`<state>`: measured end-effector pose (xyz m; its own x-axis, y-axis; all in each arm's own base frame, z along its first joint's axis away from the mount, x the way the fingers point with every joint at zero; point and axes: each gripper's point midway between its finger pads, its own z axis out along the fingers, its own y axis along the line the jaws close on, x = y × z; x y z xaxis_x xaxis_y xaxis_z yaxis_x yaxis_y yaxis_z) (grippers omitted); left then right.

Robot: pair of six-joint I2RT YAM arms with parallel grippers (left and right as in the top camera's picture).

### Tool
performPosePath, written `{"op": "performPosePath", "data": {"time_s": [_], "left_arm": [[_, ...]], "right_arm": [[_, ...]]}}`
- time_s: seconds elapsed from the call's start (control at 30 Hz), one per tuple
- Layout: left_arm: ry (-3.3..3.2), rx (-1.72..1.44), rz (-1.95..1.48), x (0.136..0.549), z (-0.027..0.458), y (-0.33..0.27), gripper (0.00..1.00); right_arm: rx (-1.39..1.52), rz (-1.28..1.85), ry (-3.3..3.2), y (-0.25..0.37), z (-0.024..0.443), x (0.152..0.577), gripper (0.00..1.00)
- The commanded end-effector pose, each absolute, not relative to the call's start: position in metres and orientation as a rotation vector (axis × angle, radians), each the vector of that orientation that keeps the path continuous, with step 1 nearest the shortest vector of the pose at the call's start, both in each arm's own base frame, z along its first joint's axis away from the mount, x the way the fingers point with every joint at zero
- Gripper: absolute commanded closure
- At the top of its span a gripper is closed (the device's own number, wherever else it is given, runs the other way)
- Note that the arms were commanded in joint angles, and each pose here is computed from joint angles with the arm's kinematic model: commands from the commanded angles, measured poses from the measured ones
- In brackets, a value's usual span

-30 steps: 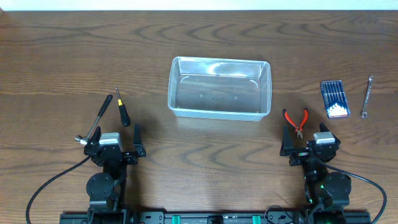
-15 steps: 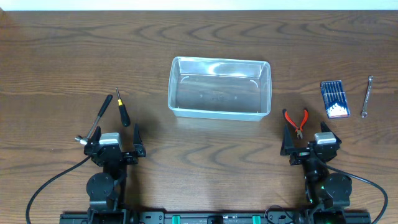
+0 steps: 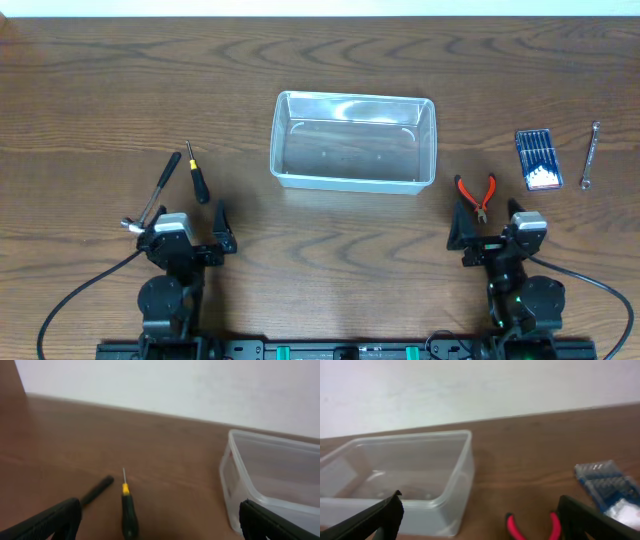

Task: Pack container

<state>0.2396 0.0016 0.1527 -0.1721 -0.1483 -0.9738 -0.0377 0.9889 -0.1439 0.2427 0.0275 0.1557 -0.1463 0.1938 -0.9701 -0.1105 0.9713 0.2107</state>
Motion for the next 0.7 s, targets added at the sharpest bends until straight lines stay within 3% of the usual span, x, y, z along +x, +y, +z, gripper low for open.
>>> {"op": "performPosePath", "data": {"time_s": [0.0, 0.13, 0.37, 0.67], "left_arm": [[1.686, -0.147, -0.159, 0.233, 0.214, -0.003, 0.02], [1.775, -0.139, -0.171, 0.230, 0.271, -0.007, 0.02], [2.127, -0.177, -0.152, 0.238, 0.311, -0.007, 0.02], [2.417, -0.209, -0.137, 0.246, 0.285, -0.007, 0.02]], "right_arm": [[0.070, 0.332, 1.644, 0.034, 0.200, 0.236, 0.01], [0.017, 0.240, 1.701, 0.029, 0.240, 0.234, 0.01], [0.071, 0.157, 2.120, 0.021, 0.261, 0.253, 0.01], [0.270, -0.109, 2.725, -0.017, 0.245, 0.260, 0.01]]}}
